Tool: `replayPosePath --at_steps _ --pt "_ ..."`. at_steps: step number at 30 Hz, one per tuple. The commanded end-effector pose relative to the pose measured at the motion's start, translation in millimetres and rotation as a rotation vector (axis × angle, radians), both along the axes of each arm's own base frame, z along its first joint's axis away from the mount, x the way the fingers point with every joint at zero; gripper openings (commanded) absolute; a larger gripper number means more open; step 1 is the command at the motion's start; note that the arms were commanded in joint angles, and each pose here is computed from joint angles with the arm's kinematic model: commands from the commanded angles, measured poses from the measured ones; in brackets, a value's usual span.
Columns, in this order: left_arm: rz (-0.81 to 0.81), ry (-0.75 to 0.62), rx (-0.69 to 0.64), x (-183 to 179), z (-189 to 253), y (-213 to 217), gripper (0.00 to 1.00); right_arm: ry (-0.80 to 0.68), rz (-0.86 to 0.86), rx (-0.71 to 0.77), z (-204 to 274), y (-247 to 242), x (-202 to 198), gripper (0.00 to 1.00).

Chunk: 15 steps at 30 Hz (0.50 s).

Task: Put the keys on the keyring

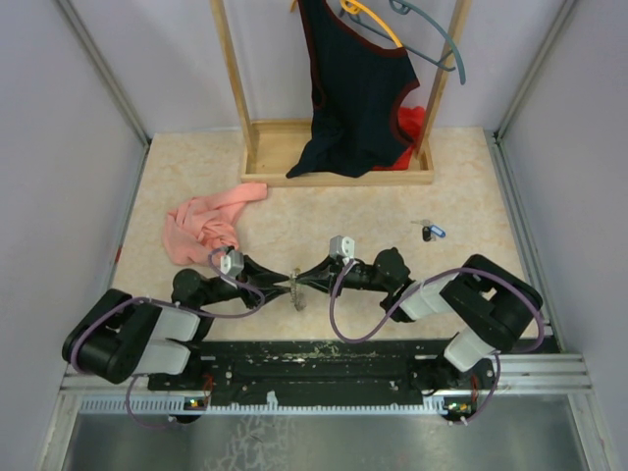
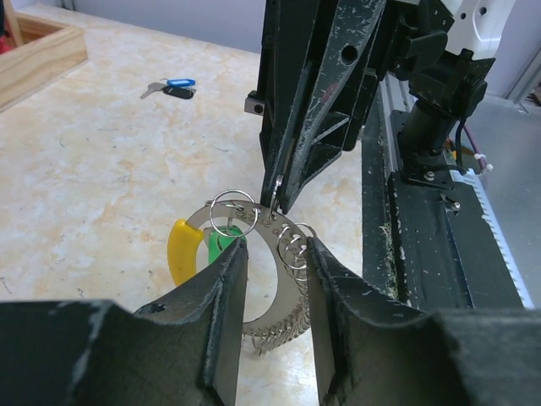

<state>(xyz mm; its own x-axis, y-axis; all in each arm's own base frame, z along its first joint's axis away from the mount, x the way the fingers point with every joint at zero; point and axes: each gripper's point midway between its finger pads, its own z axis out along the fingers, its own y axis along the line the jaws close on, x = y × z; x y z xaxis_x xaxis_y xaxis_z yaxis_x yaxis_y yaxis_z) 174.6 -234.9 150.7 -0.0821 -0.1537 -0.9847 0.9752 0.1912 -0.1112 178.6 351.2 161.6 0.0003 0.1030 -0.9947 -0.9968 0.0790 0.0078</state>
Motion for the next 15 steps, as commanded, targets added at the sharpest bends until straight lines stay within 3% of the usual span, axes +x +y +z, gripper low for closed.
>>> replayPosePath --at_steps 1,15 --pt "-0.052 -0.222 -0.090 -2.0 44.6 -3.2 0.38 -0.053 0.030 0.068 19.3 3.3 -4.4 0.00" --pt "-0.090 -0.209 -0.082 -0.6 44.3 -7.4 0.30 -0.052 0.051 0.074 21.5 3.9 -7.9 0.00"
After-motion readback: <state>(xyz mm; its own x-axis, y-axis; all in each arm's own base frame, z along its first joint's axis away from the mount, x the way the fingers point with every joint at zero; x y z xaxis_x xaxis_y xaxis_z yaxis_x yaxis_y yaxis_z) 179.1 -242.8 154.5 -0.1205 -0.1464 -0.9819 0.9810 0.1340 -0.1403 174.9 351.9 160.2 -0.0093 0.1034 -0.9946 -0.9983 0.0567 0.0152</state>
